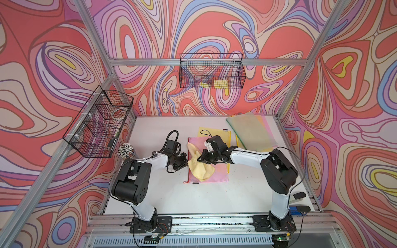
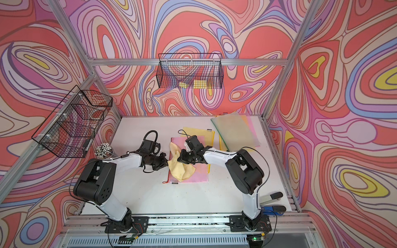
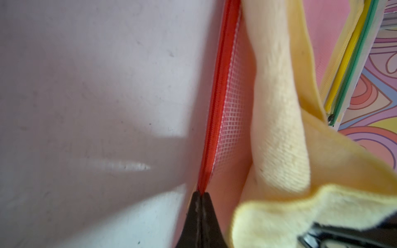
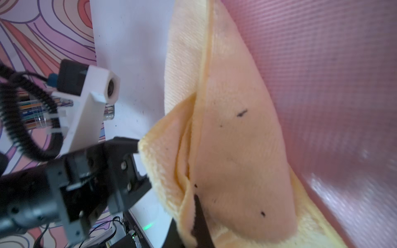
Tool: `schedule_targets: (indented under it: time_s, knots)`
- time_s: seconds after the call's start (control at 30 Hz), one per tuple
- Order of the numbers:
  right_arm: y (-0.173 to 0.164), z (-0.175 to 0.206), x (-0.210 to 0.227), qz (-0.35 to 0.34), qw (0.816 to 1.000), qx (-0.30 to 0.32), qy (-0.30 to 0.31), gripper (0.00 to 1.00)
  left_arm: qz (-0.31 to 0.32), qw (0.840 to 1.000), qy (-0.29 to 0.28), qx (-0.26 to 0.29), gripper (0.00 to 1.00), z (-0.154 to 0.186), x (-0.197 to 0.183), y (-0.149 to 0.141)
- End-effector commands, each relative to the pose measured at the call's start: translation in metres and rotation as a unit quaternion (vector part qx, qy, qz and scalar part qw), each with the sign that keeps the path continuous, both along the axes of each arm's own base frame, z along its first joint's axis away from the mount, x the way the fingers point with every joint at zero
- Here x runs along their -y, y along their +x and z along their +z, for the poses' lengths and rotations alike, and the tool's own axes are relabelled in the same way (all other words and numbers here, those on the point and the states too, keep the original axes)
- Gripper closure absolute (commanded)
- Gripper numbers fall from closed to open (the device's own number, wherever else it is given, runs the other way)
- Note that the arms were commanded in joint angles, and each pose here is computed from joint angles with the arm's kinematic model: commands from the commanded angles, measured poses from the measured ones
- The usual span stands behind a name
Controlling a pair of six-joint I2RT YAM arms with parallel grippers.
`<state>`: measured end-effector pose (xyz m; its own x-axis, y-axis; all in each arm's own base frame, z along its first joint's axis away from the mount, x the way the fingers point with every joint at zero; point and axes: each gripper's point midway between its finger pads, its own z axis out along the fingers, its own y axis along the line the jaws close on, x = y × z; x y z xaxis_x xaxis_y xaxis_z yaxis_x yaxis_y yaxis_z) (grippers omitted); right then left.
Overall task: Wipe the document bag
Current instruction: Wipe the dirt from the document bag.
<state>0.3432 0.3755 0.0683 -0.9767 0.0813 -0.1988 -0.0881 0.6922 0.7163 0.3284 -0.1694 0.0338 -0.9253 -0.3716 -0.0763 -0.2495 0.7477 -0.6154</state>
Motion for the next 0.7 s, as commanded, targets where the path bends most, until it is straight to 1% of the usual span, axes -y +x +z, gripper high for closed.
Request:
schedule_targets:
  time_s: [0.0, 0.07, 0.17, 0.2, 0.3, 0.4, 0.47, 0.5, 0.57, 0.6, 0.67]
  knots:
    - [0.012, -0.024, 0.001, -0.001, 1.0, -0.007, -0.016, 1.0, 0.004, 1.0, -0.005, 0.008, 1.0, 0.008, 0.0, 0.003]
    - [0.019, -0.04, 0.012, -0.007, 0.999, -0.021, -0.027, 1.0, 0.003, 1.0, -0.003, 0.008, 1.0, 0.009, -0.001, 0.003]
    - [0.026, -0.058, 0.053, -0.048, 0.997, -0.054, -0.007, 1.0, 0.001, 1.0, -0.001, 0.007, 1.0, 0.01, -0.001, 0.003]
    - [0.028, -0.061, 0.073, -0.067, 0.996, -0.059, -0.002, 1.0, 0.001, 1.0, 0.001, 0.008, 1.0, 0.01, -0.002, 0.002]
    - [0.026, -0.067, 0.137, -0.112, 0.991, -0.066, -0.03, 1.0, 0.001, 1.0, 0.004, 0.009, 1.0, 0.01, -0.002, 0.002]
    - [0.021, -0.059, 0.176, -0.129, 0.988, -0.062, -0.061, 1.0, -0.002, 1.0, 0.003, 0.006, 1.0, 0.007, -0.001, 0.004]
    - [0.023, -0.049, 0.177, -0.123, 0.989, -0.052, -0.063, 1.0, -0.003, 1.0, -0.002, 0.005, 1.0, 0.006, 0.001, 0.005]
    - [0.024, -0.042, 0.167, -0.115, 0.991, -0.051, -0.042, 1.0, -0.002, 1.0, -0.003, 0.005, 1.0, 0.005, 0.001, 0.005]
    - [0.032, -0.025, 0.139, -0.095, 0.995, -0.038, 0.0, 1.0, -0.002, 1.0, -0.006, 0.004, 1.0, 0.005, 0.002, 0.006]
    - [0.037, -0.015, 0.117, -0.078, 0.997, -0.026, 0.007, 1.0, 0.0, 1.0, -0.007, 0.004, 1.0, 0.005, 0.002, 0.006]
    - [0.046, -0.003, 0.08, -0.046, 0.999, -0.006, 0.003, 1.0, -0.001, 1.0, -0.007, 0.005, 1.0, 0.005, 0.002, 0.006]
